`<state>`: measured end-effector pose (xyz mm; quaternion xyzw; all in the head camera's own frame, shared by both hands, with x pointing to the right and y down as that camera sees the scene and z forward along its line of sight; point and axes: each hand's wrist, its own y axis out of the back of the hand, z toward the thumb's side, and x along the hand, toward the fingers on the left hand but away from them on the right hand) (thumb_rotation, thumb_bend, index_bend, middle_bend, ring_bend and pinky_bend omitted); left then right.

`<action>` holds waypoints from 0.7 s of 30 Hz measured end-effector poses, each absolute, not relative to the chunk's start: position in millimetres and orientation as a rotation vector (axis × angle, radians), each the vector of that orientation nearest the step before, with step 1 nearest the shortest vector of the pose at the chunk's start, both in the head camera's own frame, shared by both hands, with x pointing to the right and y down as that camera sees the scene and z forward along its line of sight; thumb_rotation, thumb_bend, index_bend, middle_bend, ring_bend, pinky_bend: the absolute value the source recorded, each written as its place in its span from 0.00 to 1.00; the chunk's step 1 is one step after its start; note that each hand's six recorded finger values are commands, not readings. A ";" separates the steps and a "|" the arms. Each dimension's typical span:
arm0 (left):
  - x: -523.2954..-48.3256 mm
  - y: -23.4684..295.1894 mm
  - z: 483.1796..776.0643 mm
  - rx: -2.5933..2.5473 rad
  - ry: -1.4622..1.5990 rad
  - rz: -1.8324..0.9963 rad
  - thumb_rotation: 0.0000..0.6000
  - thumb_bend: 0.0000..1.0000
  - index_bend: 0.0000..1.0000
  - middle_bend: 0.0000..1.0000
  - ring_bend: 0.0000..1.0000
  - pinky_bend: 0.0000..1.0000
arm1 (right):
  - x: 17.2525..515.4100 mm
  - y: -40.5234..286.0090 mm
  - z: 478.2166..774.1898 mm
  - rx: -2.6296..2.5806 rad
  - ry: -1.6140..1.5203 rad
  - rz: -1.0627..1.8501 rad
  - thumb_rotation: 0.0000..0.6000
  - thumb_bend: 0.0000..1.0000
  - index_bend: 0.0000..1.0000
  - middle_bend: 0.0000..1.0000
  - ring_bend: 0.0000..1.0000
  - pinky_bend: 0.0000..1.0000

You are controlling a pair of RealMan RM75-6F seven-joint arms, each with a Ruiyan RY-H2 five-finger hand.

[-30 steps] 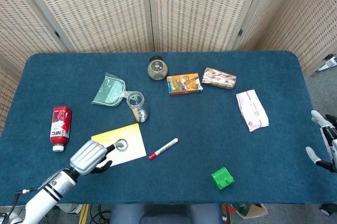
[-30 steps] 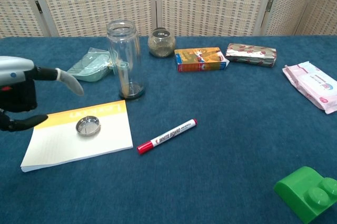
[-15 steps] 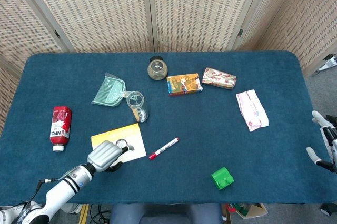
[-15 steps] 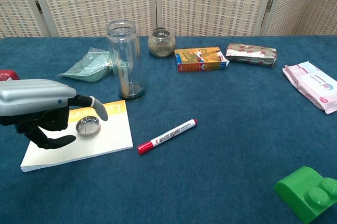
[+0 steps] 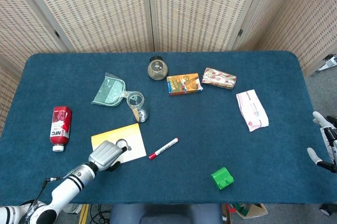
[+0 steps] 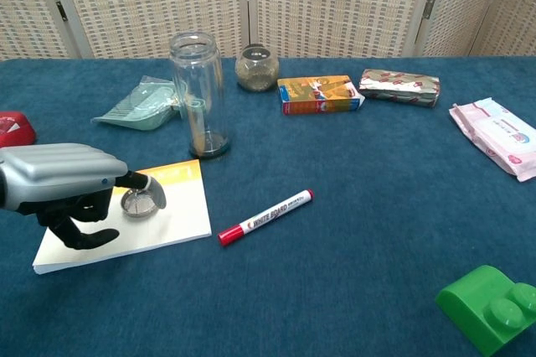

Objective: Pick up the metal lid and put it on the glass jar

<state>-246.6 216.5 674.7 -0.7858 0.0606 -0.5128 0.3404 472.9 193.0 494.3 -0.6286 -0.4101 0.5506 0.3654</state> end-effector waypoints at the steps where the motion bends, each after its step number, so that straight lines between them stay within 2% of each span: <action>1: -247.8 216.5 675.6 -2.036 0.155 -1.342 1.00 0.47 0.21 1.00 1.00 1.00 | 473.0 193.0 494.3 -1.616 -1.055 1.416 1.00 0.31 0.02 0.22 0.08 0.23; 21: -286.6 218.4 671.6 -1.900 0.088 -1.489 1.00 0.48 0.21 1.00 1.00 1.00 | 469.2 192.6 494.8 -1.621 -1.051 1.408 1.00 0.30 0.02 0.22 0.08 0.23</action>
